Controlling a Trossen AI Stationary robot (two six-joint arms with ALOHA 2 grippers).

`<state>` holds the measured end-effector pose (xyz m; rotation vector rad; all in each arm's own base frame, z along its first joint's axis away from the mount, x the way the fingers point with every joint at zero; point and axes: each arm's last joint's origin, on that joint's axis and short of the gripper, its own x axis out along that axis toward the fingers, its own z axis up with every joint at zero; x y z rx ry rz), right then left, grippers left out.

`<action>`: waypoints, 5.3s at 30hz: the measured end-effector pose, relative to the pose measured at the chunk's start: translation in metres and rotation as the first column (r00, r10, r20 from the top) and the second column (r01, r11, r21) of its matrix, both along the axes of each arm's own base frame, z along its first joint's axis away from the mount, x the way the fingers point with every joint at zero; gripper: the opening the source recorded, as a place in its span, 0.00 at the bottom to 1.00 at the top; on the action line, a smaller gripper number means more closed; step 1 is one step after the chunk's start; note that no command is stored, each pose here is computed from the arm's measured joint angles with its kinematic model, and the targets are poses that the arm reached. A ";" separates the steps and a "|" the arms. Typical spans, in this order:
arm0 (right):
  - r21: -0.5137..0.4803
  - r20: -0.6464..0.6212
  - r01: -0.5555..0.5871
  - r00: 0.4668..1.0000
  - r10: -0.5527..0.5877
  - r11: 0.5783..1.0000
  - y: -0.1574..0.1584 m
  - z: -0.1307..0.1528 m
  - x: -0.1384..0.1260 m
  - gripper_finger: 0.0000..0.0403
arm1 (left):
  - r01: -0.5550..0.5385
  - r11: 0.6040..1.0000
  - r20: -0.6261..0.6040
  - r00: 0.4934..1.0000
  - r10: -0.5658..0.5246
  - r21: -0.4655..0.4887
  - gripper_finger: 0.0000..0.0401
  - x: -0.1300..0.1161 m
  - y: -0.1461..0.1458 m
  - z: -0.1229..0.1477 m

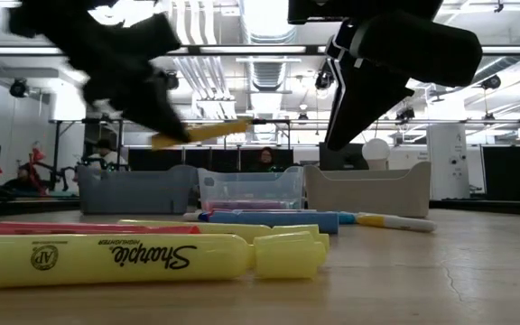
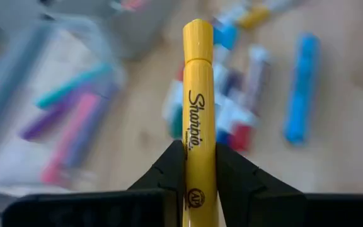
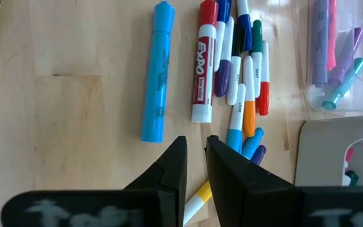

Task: Pick & Place Markers
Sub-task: Put the yellow highlighter into the transparent bin, then put the orange highlighter into the transparent bin

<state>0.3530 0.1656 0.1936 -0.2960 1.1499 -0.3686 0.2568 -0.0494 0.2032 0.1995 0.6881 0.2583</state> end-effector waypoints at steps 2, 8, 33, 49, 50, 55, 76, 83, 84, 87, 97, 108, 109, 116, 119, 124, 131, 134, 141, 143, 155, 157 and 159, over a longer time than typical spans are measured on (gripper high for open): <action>0.000 0.001 0.000 1.000 0.000 1.000 0.000 0.000 0.000 0.13 | -0.032 0.999 0.007 0.999 0.032 0.017 0.15 0.007 0.018 0.009; 0.002 0.004 0.000 1.000 0.000 1.000 0.000 0.000 0.000 0.13 | -0.173 0.985 0.060 0.983 0.173 -0.002 0.15 0.019 0.087 0.036; -0.020 0.018 -0.018 1.000 0.019 1.000 0.000 0.000 0.002 0.13 | -0.226 0.925 0.049 0.966 0.252 -0.307 0.28 0.044 0.197 0.006; -0.023 0.014 -0.018 1.000 0.018 1.000 0.000 0.000 0.001 0.13 | -0.130 0.919 -0.027 0.991 0.129 -0.371 0.45 0.030 0.159 0.044; -0.022 0.015 -0.018 1.000 0.018 1.000 0.000 0.000 0.001 0.13 | -0.113 0.920 -0.027 0.994 0.111 -0.375 0.45 0.029 0.151 0.047; -0.022 0.015 -0.018 1.000 0.018 1.000 0.000 0.000 0.001 0.13 | 0.047 0.922 -0.038 0.997 -0.067 -0.384 0.46 0.025 0.098 0.062; -0.022 0.014 -0.018 1.000 0.019 1.000 0.000 -0.001 0.001 0.13 | 0.257 0.905 -0.035 0.958 -0.285 -0.340 0.46 -0.032 -0.105 0.024; -0.021 0.014 -0.018 1.000 0.019 1.000 0.000 -0.001 0.001 0.13 | 0.255 0.903 -0.050 0.956 -0.289 -0.346 0.46 -0.034 -0.110 -0.007; -0.021 0.014 -0.018 1.000 0.018 1.000 0.000 -0.001 0.001 0.13 | 0.256 0.902 -0.046 0.956 -0.289 -0.349 0.46 -0.033 -0.111 -0.011; -0.021 0.014 -0.018 1.000 0.018 1.000 0.000 -0.001 0.001 0.13 | 0.267 0.895 -0.030 0.954 -0.297 -0.357 0.46 -0.028 -0.115 -0.023; -0.020 0.015 -0.018 1.000 0.018 1.000 0.000 -0.001 0.001 0.13 | 0.253 0.901 -0.105 0.946 -0.307 -0.353 0.46 -0.017 -0.126 -0.063; -0.019 0.018 -0.017 1.000 0.018 1.000 0.001 0.000 0.002 0.13 | 0.226 0.907 -0.132 0.948 -0.289 -0.356 0.40 -0.009 -0.132 -0.079; -0.019 0.019 -0.017 1.000 0.018 1.000 0.001 0.000 0.002 0.13 | 0.227 0.906 -0.129 0.949 -0.289 -0.358 0.38 -0.009 -0.132 -0.078; -0.019 0.019 -0.017 1.000 0.018 1.000 0.001 0.000 0.002 0.13 | 0.240 0.898 -0.114 0.947 -0.300 -0.370 0.15 -0.011 -0.130 -0.068; -0.019 0.019 -0.017 1.000 0.018 1.000 0.001 0.000 0.002 0.13 | 0.246 0.900 -0.116 0.945 -0.305 -0.360 0.13 -0.012 -0.129 -0.065; -0.019 0.018 -0.017 1.000 0.018 1.000 0.001 0.000 0.002 0.13 | 0.246 0.906 -0.110 0.948 -0.299 -0.346 0.13 -0.014 -0.126 -0.055; -0.019 0.019 -0.015 1.000 0.016 1.000 0.001 0.000 0.002 0.13 | 0.192 0.962 -0.101 0.972 -0.214 -0.195 0.16 -0.021 -0.112 -0.021; -0.019 0.019 -0.015 1.000 0.016 1.000 0.001 0.000 0.002 0.13 | 0.160 0.979 -0.071 0.983 -0.169 -0.125 0.16 -0.024 -0.099 -0.001; -0.016 0.027 -0.016 1.000 0.016 1.000 0.001 0.000 0.002 0.13 | 0.070 0.997 0.023 0.997 -0.070 -0.010 0.17 -0.023 -0.053 0.039; -0.015 0.029 -0.018 0.999 0.018 1.000 0.001 0.000 0.003 0.13 | 0.040 0.999 0.045 0.998 -0.041 0.022 0.17 -0.022 -0.035 0.049; -0.017 0.029 -0.025 0.999 0.025 1.000 0.001 0.000 0.003 0.13 | -0.163 0.978 0.082 0.981 0.174 -0.130 0.17 -0.008 0.098 0.060; -0.016 0.030 -0.024 0.999 0.025 1.000 0.001 0.000 0.003 0.13 | -0.183 0.970 0.091 0.976 0.199 -0.158 0.17 -0.006 0.117 0.055; -0.016 0.030 -0.024 0.999 0.025 1.000 0.001 0.000 0.003 0.13 | -0.210 0.963 0.089 0.970 0.227 -0.172 0.17 -0.003 0.134 0.050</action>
